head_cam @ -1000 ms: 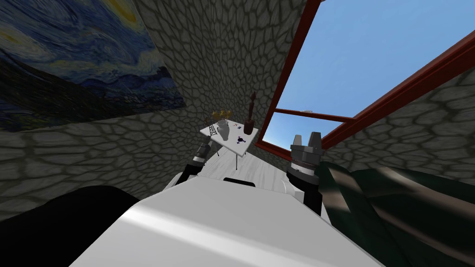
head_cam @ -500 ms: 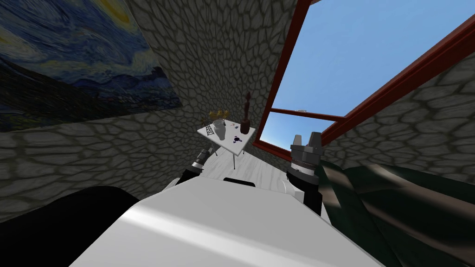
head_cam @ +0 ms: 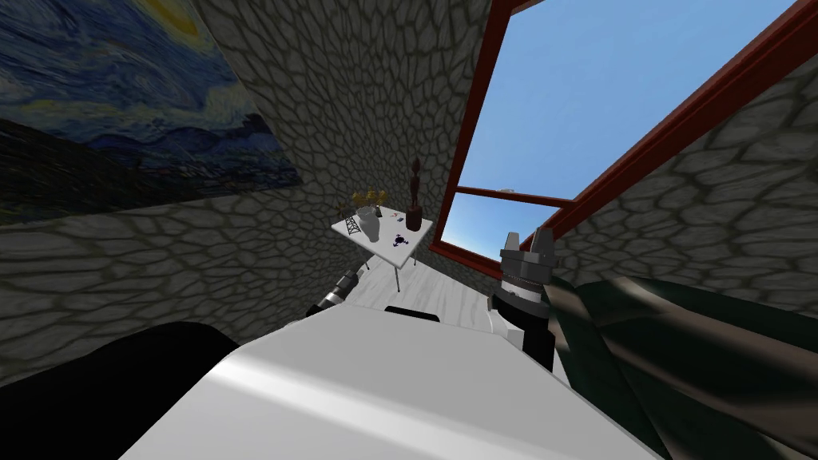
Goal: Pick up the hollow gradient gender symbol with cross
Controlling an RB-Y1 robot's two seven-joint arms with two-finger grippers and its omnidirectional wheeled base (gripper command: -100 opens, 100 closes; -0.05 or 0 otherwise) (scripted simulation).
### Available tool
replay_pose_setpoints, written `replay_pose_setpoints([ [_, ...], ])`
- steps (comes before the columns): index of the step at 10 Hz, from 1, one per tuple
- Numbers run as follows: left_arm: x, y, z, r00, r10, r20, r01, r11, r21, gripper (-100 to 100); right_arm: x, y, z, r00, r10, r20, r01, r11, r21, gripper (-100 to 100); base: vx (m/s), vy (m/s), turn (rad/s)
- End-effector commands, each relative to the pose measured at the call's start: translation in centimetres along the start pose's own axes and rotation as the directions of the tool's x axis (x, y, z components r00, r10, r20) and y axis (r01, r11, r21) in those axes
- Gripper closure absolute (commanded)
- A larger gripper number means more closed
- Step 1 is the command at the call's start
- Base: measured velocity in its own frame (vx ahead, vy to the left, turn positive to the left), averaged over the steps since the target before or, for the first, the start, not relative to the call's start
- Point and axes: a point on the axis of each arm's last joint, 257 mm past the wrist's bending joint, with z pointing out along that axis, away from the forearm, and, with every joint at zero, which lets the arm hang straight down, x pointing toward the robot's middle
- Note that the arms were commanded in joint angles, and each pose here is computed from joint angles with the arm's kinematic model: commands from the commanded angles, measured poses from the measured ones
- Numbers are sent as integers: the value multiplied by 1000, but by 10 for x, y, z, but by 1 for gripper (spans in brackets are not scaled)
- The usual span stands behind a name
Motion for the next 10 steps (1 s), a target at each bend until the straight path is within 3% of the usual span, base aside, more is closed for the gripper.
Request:
replay_pose_setpoints([
  [1, 4, 18, -9, 1000, -1, -27, 0, 999, -44, -100, 0, 0, 0, 1000, 0, 0, 0, 1000, 0, 0, 28, -95, -35],
  [2, 9, 47, -29, 998, -24, -57, 17, 993, -118, -100, 0, 0, 0, 1000, 0, 0, 0, 1000, 0, 0, 39, -135, -98],
  [3, 9, 48, -30, 998, -15, -67, 7, 992, -122, -100, 0, 0, 0, 1000, 0, 0, 0, 1000, 0, 0, 25, -113, -31],
  [4, 13, 77, -53, 995, -43, -89, 25, 979, -200, -100, 0, 0, 0, 1000, 0, 0, 0, 1000, 0, 0, 37, -122, -105],
  [5, 12, 78, -54, 994, -31, -105, 9, 979, -203, -100, 0, 0, 0, 1000, 0, 0, 0, 1000, 0, 0, 49, -97, -42],
  [6, 17, 98, -76, 991, -69, -115, 37, 964, -265, -100, 0, 0, 0, 1000, 0, 0, 0, 1000, 0, 0, 64, -139, -141],
  [8, 13, 106, -82, 989, -49, -139, 7, 959, -285, -100, 0, 0, 0, 1000, 0, 0, 0, 1000, 0, 0, 47, -71, -18],
  [9, 15, 127, -107, 985, -82, -152, 23, 935, -353, -100, 0, 0, 0, 1000, 0, 0, 0, 1000, 0, 0, 54, -91, -150],
  [10, 12, 132, -111, 984, -70, -166, 5, 931, -365, -100, 0, 0, 0, 1000, 0, 0, 0, 1000, 0, 0, 53, -84, -69],
])
